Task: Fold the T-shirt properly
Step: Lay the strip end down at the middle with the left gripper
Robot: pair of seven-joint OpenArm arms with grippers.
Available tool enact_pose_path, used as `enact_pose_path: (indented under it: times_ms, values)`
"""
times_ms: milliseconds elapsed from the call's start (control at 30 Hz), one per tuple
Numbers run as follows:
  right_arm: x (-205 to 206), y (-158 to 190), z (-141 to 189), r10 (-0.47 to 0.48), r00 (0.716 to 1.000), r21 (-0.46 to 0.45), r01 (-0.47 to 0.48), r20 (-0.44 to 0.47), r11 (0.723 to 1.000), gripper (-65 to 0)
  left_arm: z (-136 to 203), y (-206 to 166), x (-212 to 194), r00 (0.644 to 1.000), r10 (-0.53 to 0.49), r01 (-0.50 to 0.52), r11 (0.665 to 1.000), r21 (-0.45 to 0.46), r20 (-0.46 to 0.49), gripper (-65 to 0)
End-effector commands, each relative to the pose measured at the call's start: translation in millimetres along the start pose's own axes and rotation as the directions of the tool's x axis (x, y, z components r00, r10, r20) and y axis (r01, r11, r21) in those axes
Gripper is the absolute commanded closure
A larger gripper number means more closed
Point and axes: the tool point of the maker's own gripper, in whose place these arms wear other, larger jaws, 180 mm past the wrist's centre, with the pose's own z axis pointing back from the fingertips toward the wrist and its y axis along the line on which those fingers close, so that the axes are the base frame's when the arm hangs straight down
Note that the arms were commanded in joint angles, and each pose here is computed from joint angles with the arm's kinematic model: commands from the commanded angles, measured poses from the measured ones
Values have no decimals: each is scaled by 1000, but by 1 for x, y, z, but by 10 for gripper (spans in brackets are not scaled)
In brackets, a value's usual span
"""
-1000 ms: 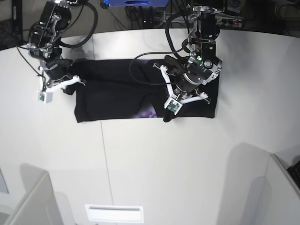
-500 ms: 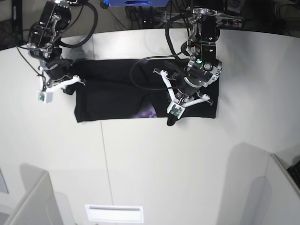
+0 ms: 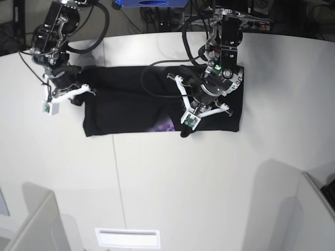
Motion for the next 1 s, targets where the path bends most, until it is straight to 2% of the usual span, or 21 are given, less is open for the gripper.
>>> enact_pose_path:
  times_ms: [0, 700, 967]
  values:
    - [14, 3, 3, 11, 999, 11, -12, 48, 1000, 0, 3, 0, 14, 999, 3, -3, 1000, -2, 49, 0]
    - [15, 4, 3, 11, 999, 14, -12, 50, 1000, 0, 3, -2, 12, 999, 4, -4, 1000, -8, 45, 0]
    - [15, 4, 3, 10, 999, 13, -11, 51, 1000, 0, 1, -2, 13, 999, 3, -2, 1000, -9, 44, -217]
